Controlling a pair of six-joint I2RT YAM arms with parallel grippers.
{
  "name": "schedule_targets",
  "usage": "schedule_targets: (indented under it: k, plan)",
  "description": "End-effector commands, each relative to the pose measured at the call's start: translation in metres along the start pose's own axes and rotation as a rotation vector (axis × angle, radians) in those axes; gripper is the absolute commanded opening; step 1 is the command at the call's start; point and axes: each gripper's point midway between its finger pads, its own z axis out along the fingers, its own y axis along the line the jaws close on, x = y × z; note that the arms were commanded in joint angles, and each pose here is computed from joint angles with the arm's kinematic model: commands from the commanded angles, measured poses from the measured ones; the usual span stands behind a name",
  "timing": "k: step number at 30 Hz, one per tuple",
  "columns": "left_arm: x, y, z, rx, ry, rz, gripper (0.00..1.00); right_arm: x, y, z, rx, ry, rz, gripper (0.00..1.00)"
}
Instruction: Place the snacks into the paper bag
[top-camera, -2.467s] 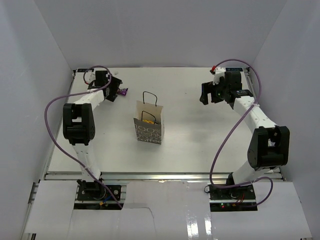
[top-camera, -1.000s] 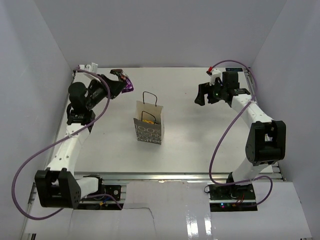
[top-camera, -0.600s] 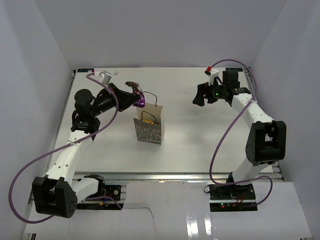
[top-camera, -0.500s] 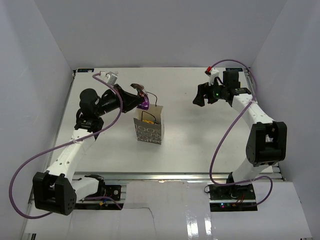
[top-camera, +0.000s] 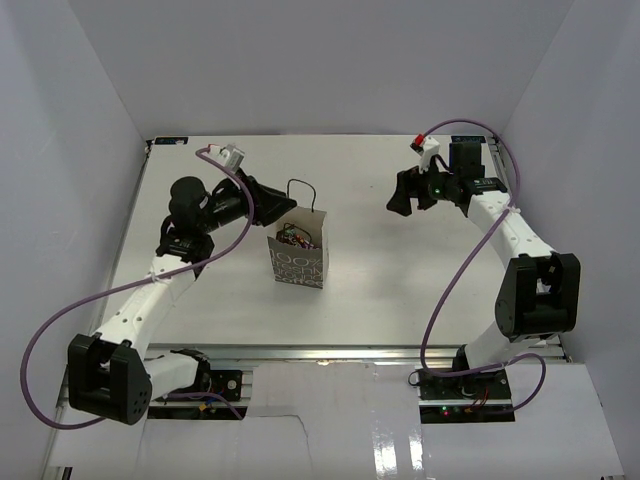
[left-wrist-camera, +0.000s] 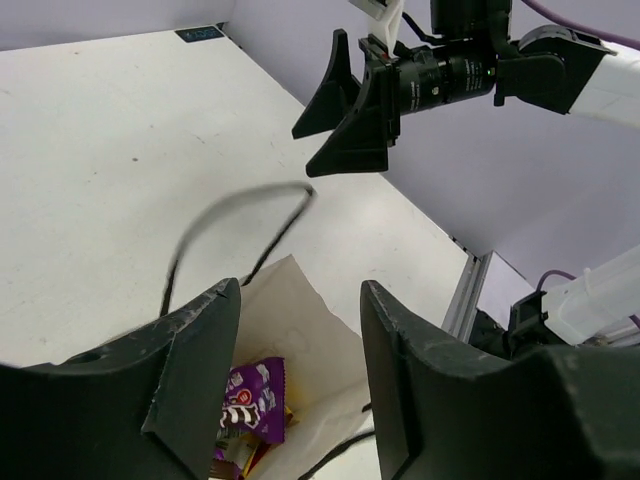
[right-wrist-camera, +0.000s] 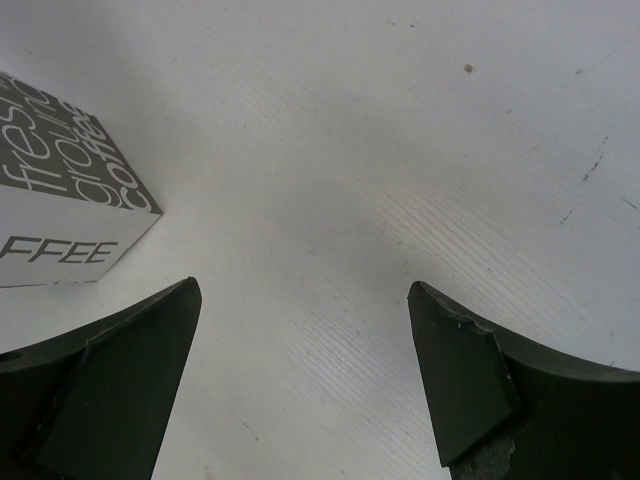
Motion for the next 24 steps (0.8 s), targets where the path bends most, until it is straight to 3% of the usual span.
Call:
schedule_targets:
  k: [1,5,9,12,14,16,18,24]
  plan:
    - [-0.031,-0.016,-0.004,0.002,-0.067,0.073,0.62,-0.013,0.013,-0.012,-0.055,-0.032,-0.059,0.90]
    - [-0.060,-0.027,-0.016,-0.051,-0.117,0.168,0.67,-0.020,0.008,-0.020,-0.015,-0.032,-0.084,0.90]
    - [-0.071,0.000,-0.046,-0.342,-0.121,0.183,0.78,-0.039,-0.011,-0.035,0.113,-0.053,-0.118,0.90]
    - [-0.085,0.019,-0.093,-0.620,-0.215,0.192,0.86,-0.054,-0.027,-0.051,0.223,-0.073,-0.106,0.90]
    - [-0.079,0.023,-0.111,-0.697,-0.217,0.185,0.86,-0.061,-0.029,-0.057,0.239,-0.089,-0.097,0.90]
    - [-0.074,0.032,-0.130,-0.796,-0.241,0.176,0.93,-0.068,-0.035,-0.065,0.289,-0.112,-0.080,0.90]
    - [-0.063,0.033,-0.145,-0.840,-0.249,0.165,0.98,-0.074,-0.039,-0.072,0.337,-0.141,-0.029,0.90]
    - [-0.051,0.030,-0.165,-0.878,-0.309,0.129,0.98,-0.082,-0.048,-0.095,0.419,-0.174,-0.026,0.90]
